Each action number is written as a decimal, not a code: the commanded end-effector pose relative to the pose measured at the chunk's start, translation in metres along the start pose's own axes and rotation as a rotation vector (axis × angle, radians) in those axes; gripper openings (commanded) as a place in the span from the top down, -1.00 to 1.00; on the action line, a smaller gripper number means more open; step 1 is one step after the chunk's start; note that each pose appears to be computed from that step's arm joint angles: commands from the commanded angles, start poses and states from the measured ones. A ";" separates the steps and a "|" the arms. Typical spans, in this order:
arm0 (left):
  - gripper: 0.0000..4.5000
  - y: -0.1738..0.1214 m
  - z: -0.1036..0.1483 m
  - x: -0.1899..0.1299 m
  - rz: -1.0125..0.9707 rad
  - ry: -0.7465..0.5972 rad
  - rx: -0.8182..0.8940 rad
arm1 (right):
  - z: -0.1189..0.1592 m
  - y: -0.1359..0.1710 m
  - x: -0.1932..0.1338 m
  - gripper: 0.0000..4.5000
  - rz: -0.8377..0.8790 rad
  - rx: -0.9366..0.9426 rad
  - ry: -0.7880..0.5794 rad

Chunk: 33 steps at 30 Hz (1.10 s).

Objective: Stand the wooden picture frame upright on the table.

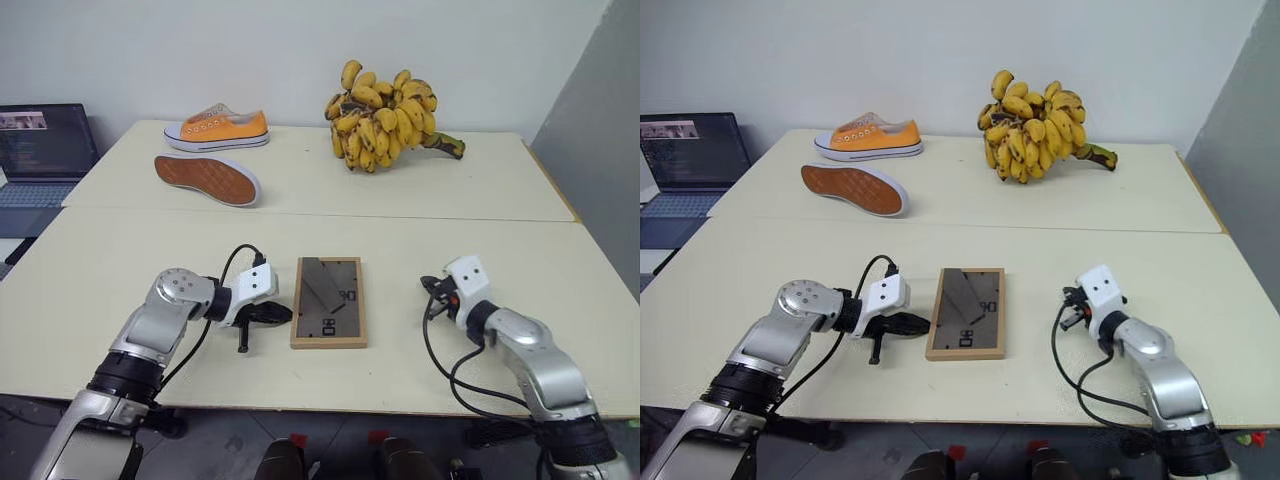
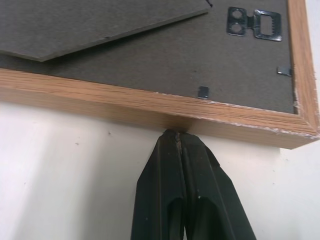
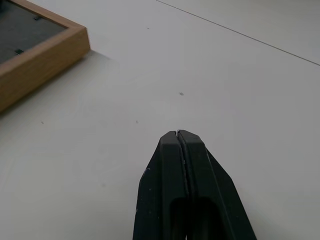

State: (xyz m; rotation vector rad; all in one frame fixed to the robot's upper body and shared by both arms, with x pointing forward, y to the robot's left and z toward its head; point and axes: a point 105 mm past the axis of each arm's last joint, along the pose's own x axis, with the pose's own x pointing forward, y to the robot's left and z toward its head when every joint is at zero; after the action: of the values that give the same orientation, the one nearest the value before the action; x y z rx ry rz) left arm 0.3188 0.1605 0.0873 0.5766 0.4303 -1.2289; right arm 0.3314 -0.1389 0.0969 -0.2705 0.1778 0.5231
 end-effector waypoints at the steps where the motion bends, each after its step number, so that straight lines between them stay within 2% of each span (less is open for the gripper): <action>1: 1.00 0.014 0.008 -0.002 0.094 -0.042 -0.021 | 0.018 0.009 0.003 1.00 0.038 -0.025 -0.058; 4: 1.00 0.017 0.011 0.002 0.109 -0.058 -0.027 | 0.020 0.015 0.005 1.00 0.063 -0.026 -0.062; 14: 1.00 0.018 0.043 0.048 0.037 -0.132 -0.007 | 0.023 0.010 0.011 1.00 0.071 0.003 -0.059; 19: 1.00 0.006 0.058 0.066 -0.016 -0.164 0.006 | 0.022 0.007 0.013 1.00 0.046 0.015 -0.059; 28: 1.00 0.018 0.027 0.024 0.039 -0.067 -0.132 | 0.020 -0.016 -0.010 1.00 -0.029 -0.035 -0.047; 33: 1.00 0.023 0.027 -0.003 0.047 -0.061 -0.349 | 0.021 -0.028 -0.032 1.00 -0.062 -0.065 -0.036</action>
State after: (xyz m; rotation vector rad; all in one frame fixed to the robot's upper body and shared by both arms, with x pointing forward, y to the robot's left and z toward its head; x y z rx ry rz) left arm 0.3405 0.1503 0.0945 0.3044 0.5730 -1.0932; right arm 0.3257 -0.1668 0.1134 -0.3212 0.1677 0.4738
